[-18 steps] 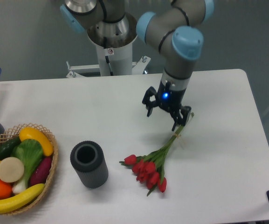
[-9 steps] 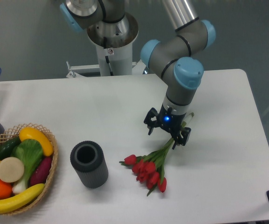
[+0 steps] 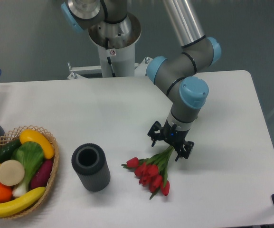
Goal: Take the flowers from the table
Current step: 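Lower the gripper onto the tulip stems and close it around them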
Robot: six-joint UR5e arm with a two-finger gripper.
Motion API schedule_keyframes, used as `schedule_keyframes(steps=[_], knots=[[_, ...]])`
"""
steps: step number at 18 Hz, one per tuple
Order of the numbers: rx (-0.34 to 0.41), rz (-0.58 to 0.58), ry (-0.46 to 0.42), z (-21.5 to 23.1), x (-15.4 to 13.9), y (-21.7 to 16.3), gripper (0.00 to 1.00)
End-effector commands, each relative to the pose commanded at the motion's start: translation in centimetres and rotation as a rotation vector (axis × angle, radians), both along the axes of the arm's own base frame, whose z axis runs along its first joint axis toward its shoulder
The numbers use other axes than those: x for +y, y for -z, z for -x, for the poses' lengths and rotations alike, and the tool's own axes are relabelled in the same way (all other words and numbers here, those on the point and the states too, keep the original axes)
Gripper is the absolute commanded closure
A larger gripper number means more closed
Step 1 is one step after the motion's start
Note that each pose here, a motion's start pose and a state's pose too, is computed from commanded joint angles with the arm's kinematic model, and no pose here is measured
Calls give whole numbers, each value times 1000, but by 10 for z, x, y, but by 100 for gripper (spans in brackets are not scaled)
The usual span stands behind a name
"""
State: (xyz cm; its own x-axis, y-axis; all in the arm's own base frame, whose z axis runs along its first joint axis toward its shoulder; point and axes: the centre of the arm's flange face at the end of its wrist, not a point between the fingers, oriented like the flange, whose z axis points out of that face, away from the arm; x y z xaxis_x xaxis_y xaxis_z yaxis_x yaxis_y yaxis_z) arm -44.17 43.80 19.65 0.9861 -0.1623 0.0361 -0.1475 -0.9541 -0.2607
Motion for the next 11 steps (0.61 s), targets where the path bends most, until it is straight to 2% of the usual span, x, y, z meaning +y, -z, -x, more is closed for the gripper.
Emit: schedule_keyframes(steps=[11], knots=[[-2,33,18,-4,7,15,0]])
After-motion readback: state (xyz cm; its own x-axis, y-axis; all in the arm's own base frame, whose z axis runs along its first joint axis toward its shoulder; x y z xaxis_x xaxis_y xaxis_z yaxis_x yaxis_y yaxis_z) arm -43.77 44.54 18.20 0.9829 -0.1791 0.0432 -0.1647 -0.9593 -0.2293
